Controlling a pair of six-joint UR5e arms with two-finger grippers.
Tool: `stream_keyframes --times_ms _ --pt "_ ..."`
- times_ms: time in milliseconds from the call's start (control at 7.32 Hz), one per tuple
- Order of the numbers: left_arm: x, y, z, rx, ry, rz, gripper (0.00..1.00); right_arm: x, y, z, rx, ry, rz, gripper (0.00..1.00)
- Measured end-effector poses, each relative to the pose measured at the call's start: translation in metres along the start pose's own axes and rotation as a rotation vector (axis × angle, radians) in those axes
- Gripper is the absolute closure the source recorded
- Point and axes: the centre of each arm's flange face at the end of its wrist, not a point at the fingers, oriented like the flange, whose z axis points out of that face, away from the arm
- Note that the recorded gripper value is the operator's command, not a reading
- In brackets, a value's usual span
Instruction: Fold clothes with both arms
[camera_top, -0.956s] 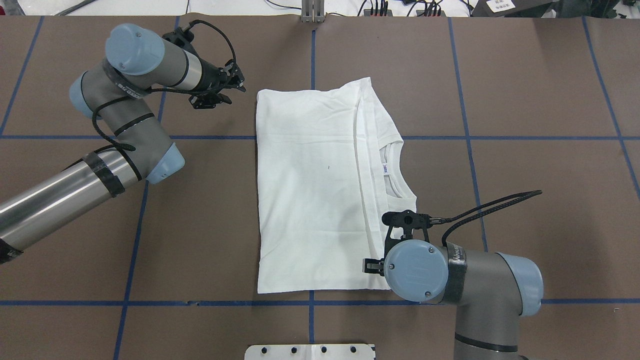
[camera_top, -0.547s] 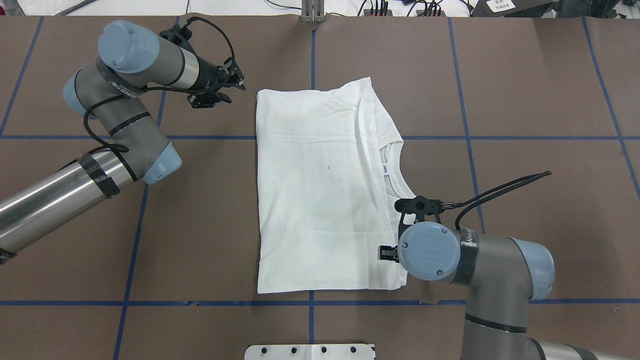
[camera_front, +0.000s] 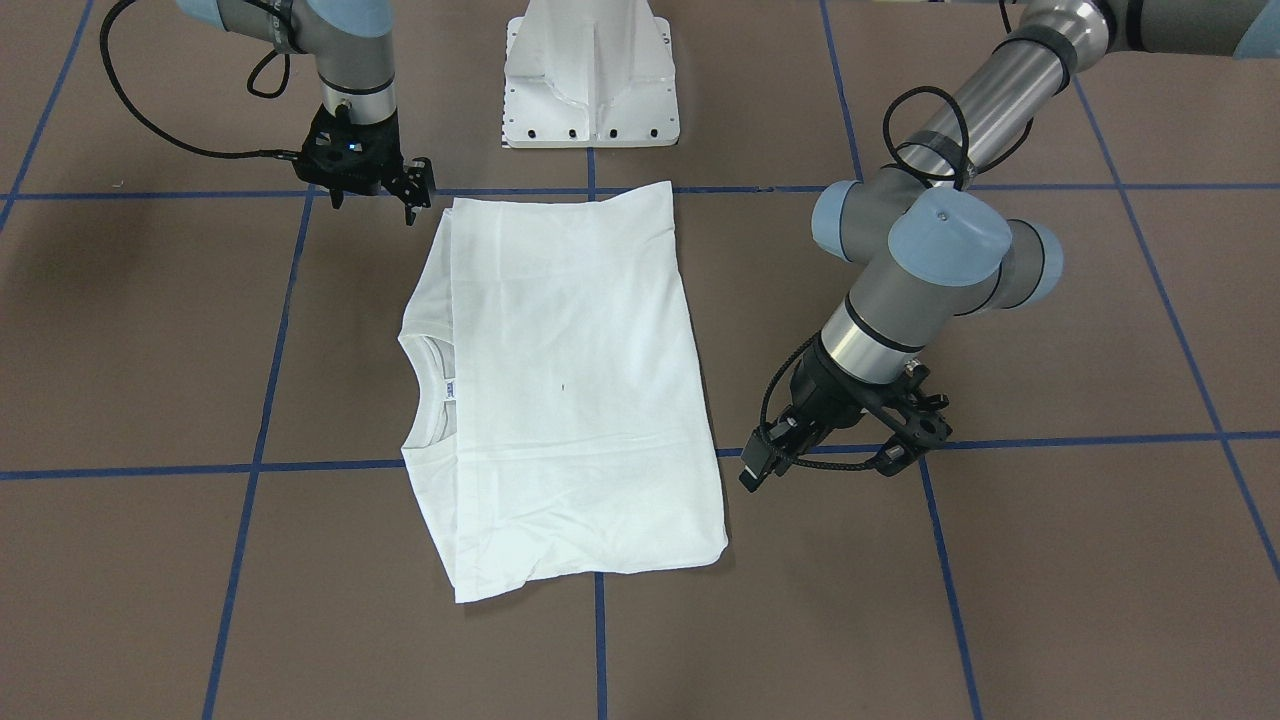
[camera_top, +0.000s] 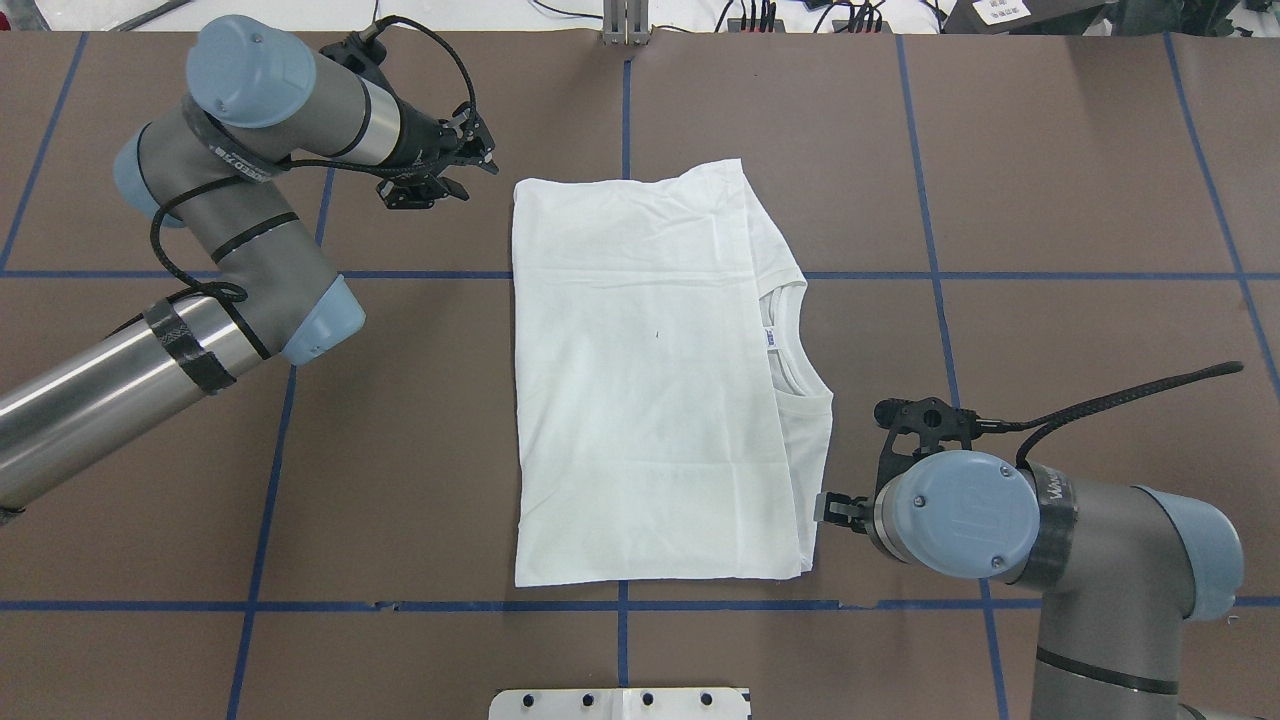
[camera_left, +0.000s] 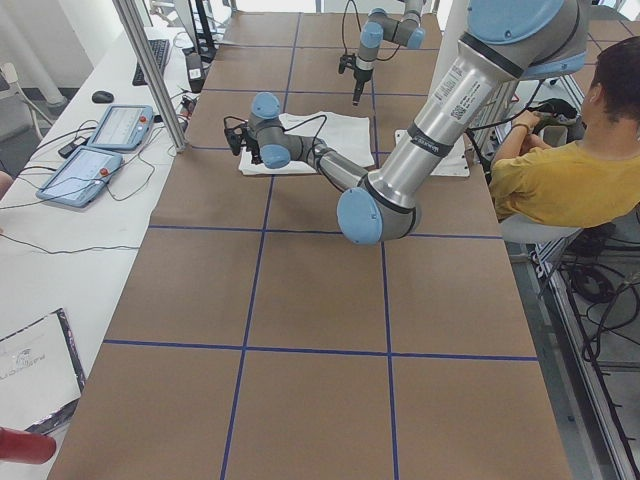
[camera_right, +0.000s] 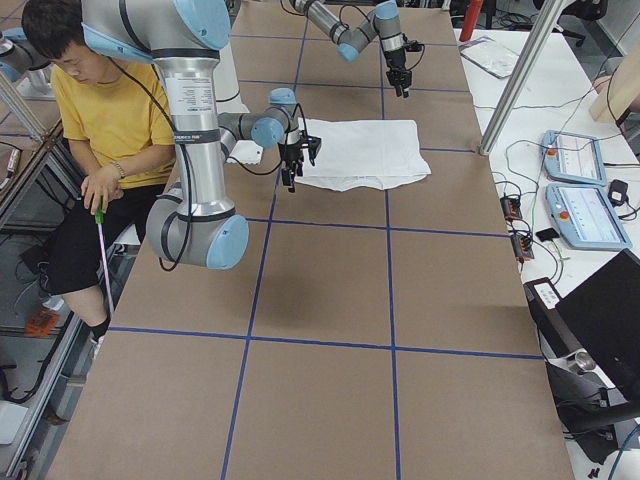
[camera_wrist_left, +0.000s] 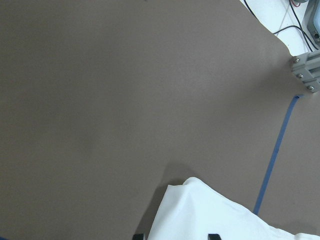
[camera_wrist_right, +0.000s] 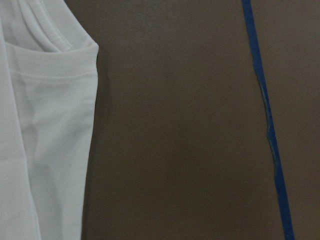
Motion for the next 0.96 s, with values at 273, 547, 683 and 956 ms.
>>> stream_keyframes --times_ms 273,547,683,956 --pt "0.000 0.010 -0.021 -0.006 0.008 -0.013 0.47 -0.026 0.014 -0.018 -0.011 -0.061 0.352 0.03" --pt "0.002 0.015 -0.031 -0.006 0.007 -0.018 0.47 -0.050 0.045 -0.019 0.025 -0.115 0.626 0.08" --pt "0.002 0.016 -0.032 -0.006 0.006 -0.019 0.47 -0.061 0.055 -0.012 0.038 -0.137 0.696 0.08" --pt "0.003 0.017 -0.034 -0.006 0.006 -0.019 0.47 -0.072 0.057 0.006 0.051 -0.165 0.735 0.11"
